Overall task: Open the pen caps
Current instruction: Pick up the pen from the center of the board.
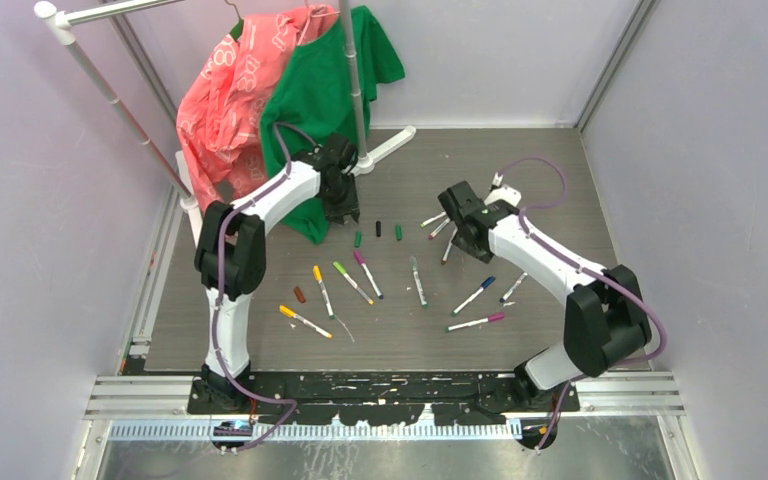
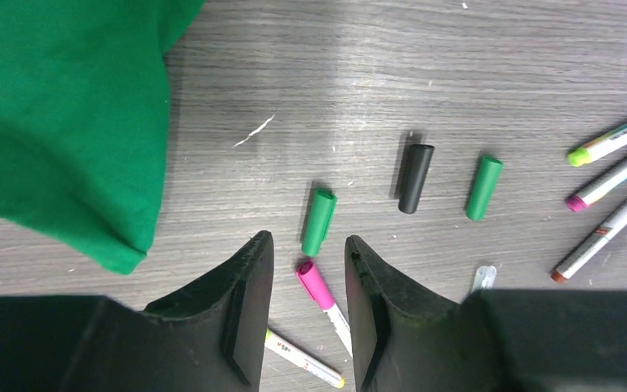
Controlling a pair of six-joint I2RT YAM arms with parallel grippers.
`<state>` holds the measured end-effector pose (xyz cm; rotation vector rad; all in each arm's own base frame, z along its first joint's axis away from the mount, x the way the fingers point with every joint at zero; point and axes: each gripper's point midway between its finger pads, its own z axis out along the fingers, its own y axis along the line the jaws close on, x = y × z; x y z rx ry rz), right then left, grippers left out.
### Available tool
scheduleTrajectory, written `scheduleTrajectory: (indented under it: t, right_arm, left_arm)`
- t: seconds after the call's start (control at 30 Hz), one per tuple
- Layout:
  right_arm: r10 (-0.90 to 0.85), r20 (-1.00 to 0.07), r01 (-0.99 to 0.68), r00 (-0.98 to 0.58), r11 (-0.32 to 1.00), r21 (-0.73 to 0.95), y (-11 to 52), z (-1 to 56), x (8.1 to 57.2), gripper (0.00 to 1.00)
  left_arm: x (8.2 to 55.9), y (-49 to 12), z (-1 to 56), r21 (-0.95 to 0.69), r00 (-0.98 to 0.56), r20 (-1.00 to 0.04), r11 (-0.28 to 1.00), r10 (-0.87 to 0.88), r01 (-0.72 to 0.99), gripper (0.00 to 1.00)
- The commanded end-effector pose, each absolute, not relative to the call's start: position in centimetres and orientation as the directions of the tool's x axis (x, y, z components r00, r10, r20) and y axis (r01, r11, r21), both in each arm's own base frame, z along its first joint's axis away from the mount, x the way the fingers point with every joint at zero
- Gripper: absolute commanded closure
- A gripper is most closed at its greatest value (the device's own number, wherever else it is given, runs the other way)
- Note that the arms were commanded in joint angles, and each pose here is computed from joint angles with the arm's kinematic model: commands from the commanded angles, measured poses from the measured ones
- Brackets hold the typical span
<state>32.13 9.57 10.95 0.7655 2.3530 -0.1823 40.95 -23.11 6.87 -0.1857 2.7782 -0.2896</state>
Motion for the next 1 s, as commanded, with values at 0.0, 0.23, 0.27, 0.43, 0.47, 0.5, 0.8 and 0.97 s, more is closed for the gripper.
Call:
scheduleTrajectory:
  t: [0.0,0.23,0.27,0.43,0.47,0.5,0.8,0.97]
  right_arm:
    - [0.512,-0.615,0.619,-0.6,0.784,0.048,9.1,10.2,28.2,0.5]
    - [0.528,-0.595,0.634,-0.607,0.773,0.039,10.2,8.1,24.7,0.51]
    - [0.531,-0.591,0.635,-0.607,0.771,0.04,10.3,7.9,24.4,0.51]
    - [0.544,-0.579,0.648,-0.607,0.761,0.036,10.4,6.7,23.7,0.51]
    - [0.547,-0.577,0.65,-0.607,0.759,0.036,10.4,6.5,23.6,0.51]
    - [0.548,-0.574,0.652,-0.608,0.758,0.033,10.4,6.3,23.4,0.51]
    - [0.577,-0.543,0.667,-0.61,0.744,0.04,10.9,4.0,22.6,0.52]
    - [0.579,-0.525,0.667,-0.624,0.744,0.028,11.3,2.3,22.5,0.52]
  left_arm:
    - [41.2,-22.7,11.1,-0.249,-0.901,-0.4,0.966,-0.167,-0.068,0.62]
    - [40.4,-22.3,10.8,-0.245,-0.908,-0.39,0.968,-0.154,-0.059,0.62]
    - [40.0,-22.7,10.8,-0.264,-0.913,-0.379,0.963,-0.152,-0.051,0.61]
    - [39.4,-22.5,10.9,-0.269,-0.914,-0.38,0.962,-0.146,-0.042,0.62]
    - [39.3,-22.5,11.0,-0.271,-0.914,-0.379,0.962,-0.145,-0.04,0.62]
    - [39.2,-22.5,11.0,-0.272,-0.915,-0.377,0.961,-0.145,-0.04,0.62]
    - [38.2,-22.5,11.3,-0.299,-0.918,-0.364,0.953,-0.155,-0.042,0.62]
    - [37.9,-22.5,11.3,-0.306,-0.92,-0.362,0.951,-0.152,-0.037,0.62]
